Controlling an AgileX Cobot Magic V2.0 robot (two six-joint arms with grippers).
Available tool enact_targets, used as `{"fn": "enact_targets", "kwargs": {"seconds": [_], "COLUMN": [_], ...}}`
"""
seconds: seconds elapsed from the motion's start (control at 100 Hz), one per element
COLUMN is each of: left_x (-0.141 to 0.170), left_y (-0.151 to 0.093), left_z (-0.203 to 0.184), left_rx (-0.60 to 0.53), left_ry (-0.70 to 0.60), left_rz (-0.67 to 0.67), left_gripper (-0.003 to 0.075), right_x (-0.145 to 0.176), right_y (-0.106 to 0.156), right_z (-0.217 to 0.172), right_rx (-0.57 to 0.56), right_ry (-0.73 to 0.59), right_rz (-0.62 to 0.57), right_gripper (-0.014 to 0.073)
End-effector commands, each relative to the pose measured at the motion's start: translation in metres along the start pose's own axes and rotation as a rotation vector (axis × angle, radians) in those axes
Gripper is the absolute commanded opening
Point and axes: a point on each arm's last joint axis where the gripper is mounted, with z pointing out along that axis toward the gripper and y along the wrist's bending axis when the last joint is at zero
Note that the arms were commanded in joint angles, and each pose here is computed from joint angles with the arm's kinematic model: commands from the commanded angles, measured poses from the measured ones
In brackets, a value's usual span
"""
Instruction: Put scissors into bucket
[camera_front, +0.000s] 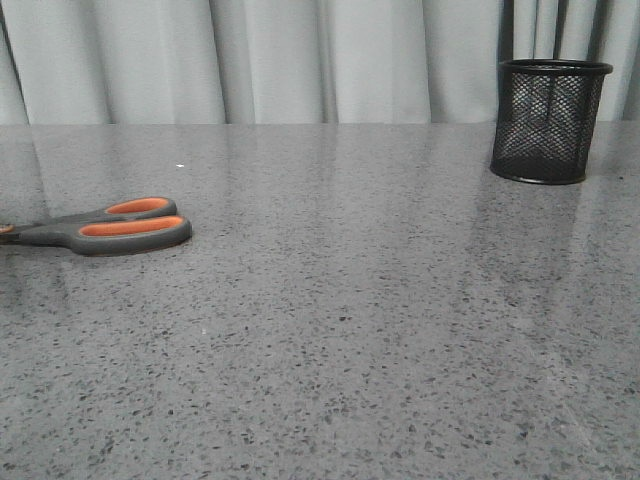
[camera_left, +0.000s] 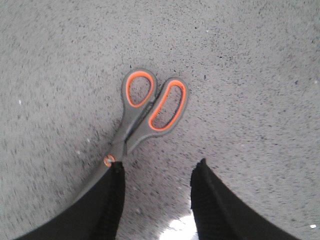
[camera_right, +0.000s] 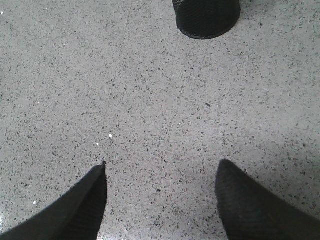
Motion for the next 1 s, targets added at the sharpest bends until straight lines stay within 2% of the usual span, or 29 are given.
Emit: {"fn": "enact_targets", "kwargs": {"seconds": [0.0,0.1,0.23,0.4,0.64,0.99], "left_x": [-0.019,-0.032,-0.039,-0.040,-0.036,-0.030], "left_y": [0.000,0.004,0.005,0.004,0.011,0.025], "left_z": [0.002,0.016,0.043,0.075,0.106,0.134], "left_rx": [0.043,0.059,0.061,0.052,0.113,0.120], "left_ry": [-0.022,0.022,0.164,0.342,0.411,0.480], "left_rz": [0.113,0.237,0.374,0.505,0.526,0.547], "left_gripper": [0.0295,0.0295,0.0301,0.0372,0.0392,0.0392], "right_x": [-0.012,-0.012,-0.012,-0.011,-0.011,-0.011], "right_y": [0.001,0.002,0.004,0.007,0.008,0.008], "right_z": [-0.007,-0.007,-0.006,-0.006,-0.006,-0.006], "right_rx": [0.008,0.006,-0.007,-0.018,-0.024,-0.023], "right_ry": [-0.076,-0.075,-0.069,-0.065,-0.061,-0.061], "right_rz": [-0.023,-0.025,-0.043,-0.056,-0.066,-0.067], "right_gripper": [0.0423,0.0423,0.0423,0.0423,0.0423,0.0423]}}
